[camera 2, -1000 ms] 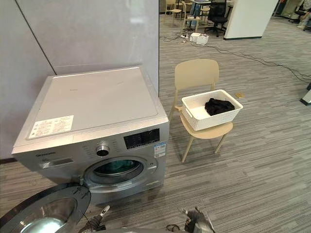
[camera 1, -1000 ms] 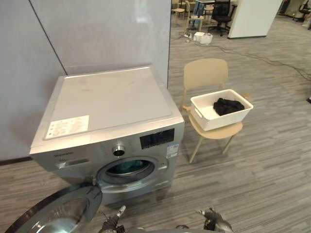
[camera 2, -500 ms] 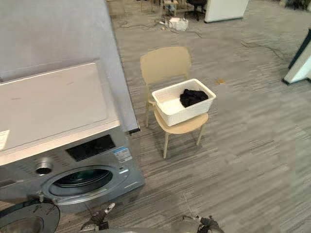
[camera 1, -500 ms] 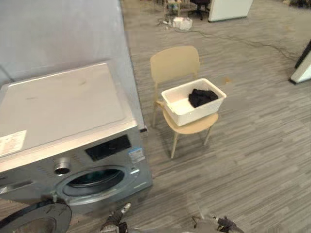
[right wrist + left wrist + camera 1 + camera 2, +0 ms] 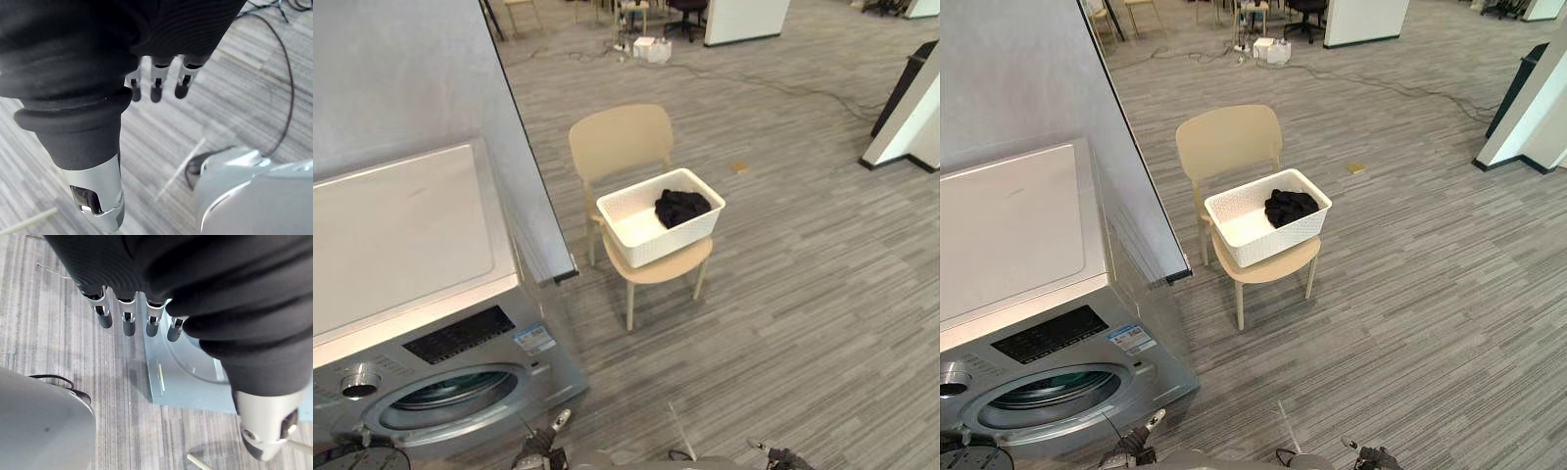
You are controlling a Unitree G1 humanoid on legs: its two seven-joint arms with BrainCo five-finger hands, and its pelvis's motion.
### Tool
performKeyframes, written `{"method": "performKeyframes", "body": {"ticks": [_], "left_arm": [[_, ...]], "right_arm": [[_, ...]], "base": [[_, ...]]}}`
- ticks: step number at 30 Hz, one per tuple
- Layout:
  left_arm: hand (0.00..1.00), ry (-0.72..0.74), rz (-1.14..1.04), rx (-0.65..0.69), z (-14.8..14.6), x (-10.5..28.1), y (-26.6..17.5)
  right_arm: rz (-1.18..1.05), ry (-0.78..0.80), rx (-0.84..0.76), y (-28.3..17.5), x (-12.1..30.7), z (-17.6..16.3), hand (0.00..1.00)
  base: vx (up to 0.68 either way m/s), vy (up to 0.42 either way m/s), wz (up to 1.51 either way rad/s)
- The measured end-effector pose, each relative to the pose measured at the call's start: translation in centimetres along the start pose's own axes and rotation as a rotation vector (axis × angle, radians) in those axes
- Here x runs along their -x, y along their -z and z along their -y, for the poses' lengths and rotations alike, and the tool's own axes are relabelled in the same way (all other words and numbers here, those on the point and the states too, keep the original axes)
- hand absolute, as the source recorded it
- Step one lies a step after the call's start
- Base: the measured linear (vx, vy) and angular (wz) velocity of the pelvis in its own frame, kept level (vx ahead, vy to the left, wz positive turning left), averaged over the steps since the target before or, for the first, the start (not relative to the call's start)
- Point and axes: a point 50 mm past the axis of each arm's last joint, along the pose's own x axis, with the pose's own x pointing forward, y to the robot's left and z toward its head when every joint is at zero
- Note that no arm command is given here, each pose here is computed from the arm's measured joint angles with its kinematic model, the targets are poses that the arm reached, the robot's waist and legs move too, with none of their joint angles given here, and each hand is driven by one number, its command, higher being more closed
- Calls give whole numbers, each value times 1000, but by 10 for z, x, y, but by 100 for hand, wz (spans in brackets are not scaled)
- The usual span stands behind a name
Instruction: Pick up the laundry basket with both hands and put the clothes into the washing machine.
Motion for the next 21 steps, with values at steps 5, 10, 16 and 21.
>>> {"method": "performKeyframes", "body": {"ticks": [5,10,16,21], "left_arm": [[0,1,-13,70,5,0,-2],[0,-18,3,62,-4,-2,-8],[0,27,55,24,13,0,-25],[0,67,62,39,30,4,-24]], "right_arm": [[37,-78,20,-5,4,-29,0],[93,-110,69,-7,8,-32,0],[85,-38,18,-4,7,-8,0],[67,7,-32,-2,5,5,0]], "base": [[68,107,-16],[223,9,-11],[384,-245,75],[325,-353,62]]}}
